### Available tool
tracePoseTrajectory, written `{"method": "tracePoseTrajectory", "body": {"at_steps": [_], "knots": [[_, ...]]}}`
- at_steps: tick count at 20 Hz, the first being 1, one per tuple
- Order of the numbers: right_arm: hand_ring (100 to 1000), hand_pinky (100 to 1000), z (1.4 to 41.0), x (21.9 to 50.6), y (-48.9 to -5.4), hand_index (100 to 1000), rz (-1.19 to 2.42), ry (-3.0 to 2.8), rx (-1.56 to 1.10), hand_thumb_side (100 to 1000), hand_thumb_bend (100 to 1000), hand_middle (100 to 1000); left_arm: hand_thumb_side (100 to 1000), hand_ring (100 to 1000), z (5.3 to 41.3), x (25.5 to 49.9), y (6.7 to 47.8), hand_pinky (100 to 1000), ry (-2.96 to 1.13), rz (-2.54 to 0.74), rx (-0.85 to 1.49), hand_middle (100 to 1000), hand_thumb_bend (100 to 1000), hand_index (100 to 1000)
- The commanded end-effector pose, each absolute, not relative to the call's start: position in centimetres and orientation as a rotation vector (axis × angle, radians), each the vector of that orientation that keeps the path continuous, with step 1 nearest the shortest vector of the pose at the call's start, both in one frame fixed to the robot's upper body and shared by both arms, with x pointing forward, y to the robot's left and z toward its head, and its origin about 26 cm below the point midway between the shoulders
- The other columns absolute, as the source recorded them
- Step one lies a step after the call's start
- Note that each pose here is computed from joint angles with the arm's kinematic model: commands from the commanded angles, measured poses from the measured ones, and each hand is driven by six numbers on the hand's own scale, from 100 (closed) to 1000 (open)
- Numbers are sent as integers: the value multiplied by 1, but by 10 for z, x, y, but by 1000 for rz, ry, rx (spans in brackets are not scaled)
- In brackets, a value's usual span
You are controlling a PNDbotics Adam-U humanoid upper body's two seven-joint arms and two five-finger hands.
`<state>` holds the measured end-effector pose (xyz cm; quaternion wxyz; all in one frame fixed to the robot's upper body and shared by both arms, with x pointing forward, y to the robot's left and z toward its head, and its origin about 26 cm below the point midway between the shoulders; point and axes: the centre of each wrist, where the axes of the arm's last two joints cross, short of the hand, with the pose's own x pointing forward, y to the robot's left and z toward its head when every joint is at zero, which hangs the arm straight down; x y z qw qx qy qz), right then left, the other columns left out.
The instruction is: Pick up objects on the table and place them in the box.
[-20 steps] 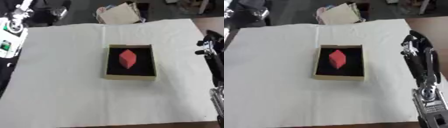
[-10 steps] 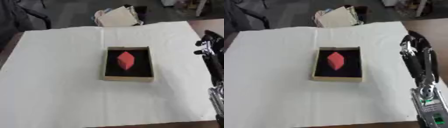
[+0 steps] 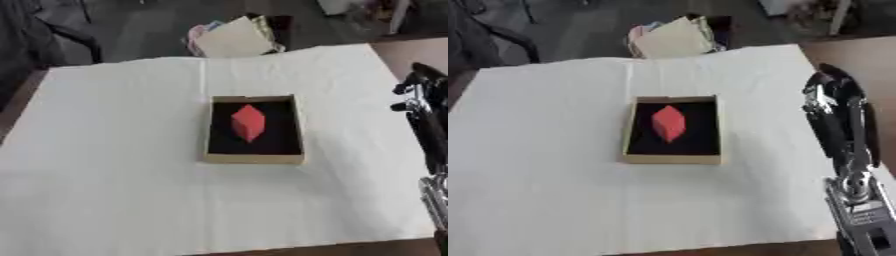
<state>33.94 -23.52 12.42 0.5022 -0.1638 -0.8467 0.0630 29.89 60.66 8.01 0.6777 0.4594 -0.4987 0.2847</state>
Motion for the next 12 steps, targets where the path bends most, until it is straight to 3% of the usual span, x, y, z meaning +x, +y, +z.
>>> {"method": "tracePoseTrajectory", "body": {"at_steps": [1, 12], "knots": [[747, 573, 131, 340, -239, 858, 169, -2068, -411, 721, 100, 534, 401, 625, 91, 275, 629, 729, -1095, 628, 1076, 601, 152, 770], [747, 573, 130, 339, -240, 858, 163, -2065, -414, 720, 100, 534, 399, 621, 82, 272, 627, 728, -1087, 610, 1075, 597, 147, 769]]}}
